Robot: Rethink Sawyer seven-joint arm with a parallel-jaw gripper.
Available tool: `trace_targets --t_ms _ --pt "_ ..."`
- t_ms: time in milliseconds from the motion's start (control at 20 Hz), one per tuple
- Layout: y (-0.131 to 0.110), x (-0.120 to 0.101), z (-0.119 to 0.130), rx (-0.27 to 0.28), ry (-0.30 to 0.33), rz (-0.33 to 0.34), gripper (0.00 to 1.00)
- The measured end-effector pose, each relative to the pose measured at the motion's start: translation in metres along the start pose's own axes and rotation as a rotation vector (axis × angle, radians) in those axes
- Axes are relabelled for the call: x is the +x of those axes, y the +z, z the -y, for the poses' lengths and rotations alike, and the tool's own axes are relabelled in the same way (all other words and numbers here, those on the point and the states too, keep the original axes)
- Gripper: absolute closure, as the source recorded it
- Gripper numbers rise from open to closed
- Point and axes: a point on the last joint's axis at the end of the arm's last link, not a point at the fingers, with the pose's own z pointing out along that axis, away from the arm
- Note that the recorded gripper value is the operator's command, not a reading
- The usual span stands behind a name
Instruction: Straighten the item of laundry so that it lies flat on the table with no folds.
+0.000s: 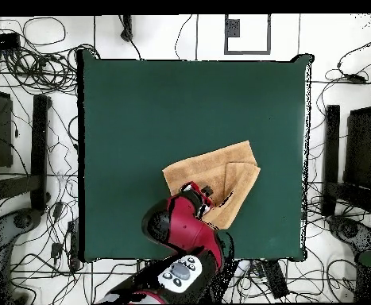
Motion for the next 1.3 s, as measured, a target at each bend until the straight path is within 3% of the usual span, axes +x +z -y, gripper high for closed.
trace_targets --t_ms 400,700,1000,1300 --pt "0.010 -0.009 0.016 -0.007 -0.030 0.012 1.00" --pt "0.014 -0.023 0.012 -0.074 -0.050 0.128 1.00" --pt "0.012 -0.012 -0.010 -0.139 -0.088 0.233 1.00" --pt "0.020 -0.003 -0.011 -0.136 -0.106 0.236 1.00"
